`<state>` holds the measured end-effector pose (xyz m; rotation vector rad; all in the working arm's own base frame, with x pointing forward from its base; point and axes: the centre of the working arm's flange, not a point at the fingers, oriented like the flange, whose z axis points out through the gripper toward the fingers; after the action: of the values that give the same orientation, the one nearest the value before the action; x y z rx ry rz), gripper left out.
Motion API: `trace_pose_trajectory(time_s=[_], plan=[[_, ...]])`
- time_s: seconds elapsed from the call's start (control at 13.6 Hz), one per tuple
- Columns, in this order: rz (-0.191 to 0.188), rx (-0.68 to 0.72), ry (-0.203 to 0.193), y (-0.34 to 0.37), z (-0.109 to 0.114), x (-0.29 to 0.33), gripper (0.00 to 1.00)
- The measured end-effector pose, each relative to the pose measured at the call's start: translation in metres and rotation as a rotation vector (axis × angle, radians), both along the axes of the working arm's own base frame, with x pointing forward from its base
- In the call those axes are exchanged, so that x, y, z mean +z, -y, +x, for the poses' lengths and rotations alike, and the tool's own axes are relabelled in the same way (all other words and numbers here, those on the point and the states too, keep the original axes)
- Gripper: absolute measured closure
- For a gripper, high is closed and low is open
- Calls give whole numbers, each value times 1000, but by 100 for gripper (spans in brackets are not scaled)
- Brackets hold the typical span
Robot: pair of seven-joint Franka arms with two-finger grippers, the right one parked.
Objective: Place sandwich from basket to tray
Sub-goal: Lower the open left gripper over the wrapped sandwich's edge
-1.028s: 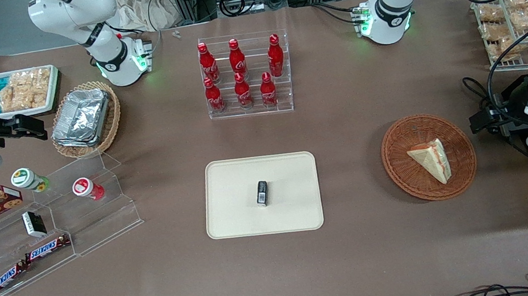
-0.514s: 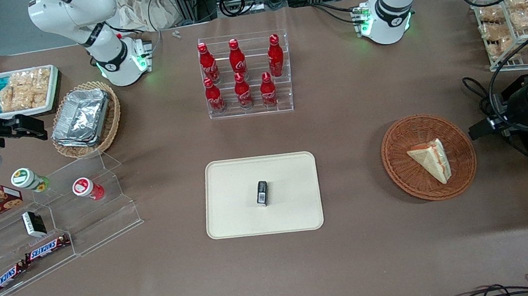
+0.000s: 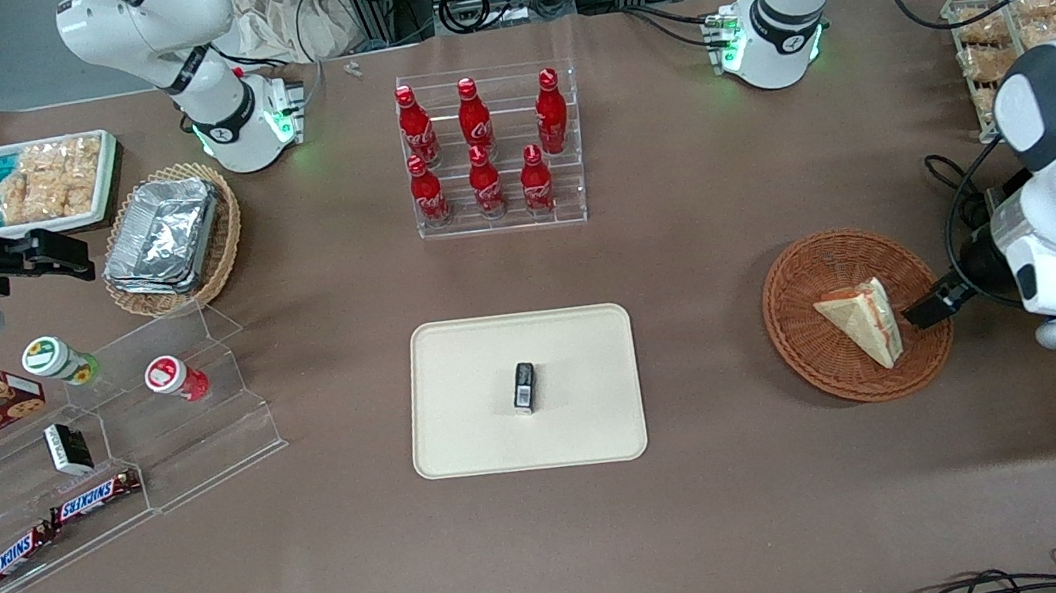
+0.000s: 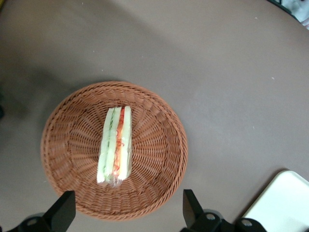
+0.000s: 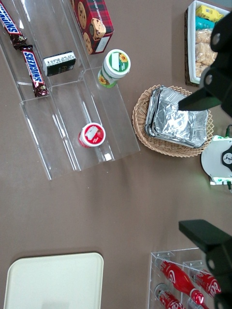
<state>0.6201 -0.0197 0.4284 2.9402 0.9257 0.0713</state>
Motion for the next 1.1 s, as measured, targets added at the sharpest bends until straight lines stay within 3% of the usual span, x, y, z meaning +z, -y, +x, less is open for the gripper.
trace_pose_trajectory(time_s=[0.15,0.51,1.1], plan=[[-4,21,7,0,-5,-35,0],[-13,31,-38,1,-14,-102,0],[-15,36,-90,-1,-29,-140,0]])
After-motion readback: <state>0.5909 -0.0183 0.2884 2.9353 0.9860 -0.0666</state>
